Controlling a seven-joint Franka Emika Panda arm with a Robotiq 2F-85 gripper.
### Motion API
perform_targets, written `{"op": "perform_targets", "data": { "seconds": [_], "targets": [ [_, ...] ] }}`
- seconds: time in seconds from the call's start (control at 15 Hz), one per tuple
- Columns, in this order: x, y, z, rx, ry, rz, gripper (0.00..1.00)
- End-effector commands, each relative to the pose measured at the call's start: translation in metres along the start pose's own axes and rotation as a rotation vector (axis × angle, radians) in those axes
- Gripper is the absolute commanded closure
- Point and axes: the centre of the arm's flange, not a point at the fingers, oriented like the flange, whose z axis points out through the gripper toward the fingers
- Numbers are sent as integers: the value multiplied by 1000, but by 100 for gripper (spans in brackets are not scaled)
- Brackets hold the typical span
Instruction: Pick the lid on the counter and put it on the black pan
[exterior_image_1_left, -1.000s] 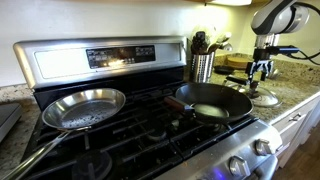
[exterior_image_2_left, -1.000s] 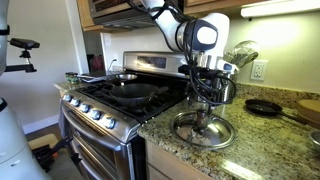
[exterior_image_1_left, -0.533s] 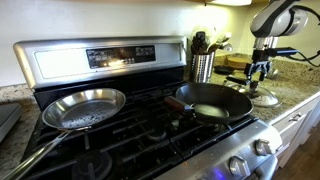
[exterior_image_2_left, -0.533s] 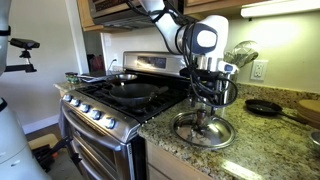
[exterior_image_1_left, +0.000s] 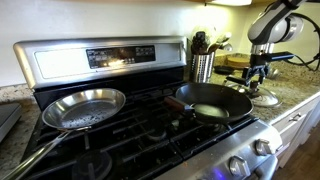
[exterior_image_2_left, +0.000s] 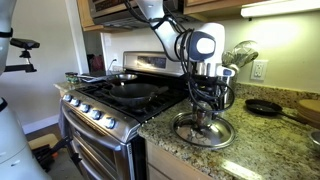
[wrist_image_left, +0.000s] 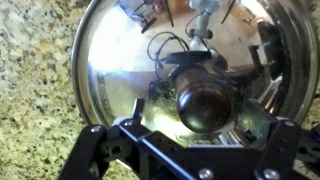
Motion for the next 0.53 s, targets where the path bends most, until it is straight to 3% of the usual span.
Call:
{"op": "perform_targets", "data": {
  "seconds": [0.0, 0.47],
  "targets": [
    [-10, -5, -10, -17, 7, 23, 0],
    [-13, -6, -5, -20, -16, 63, 0]
  ]
}}
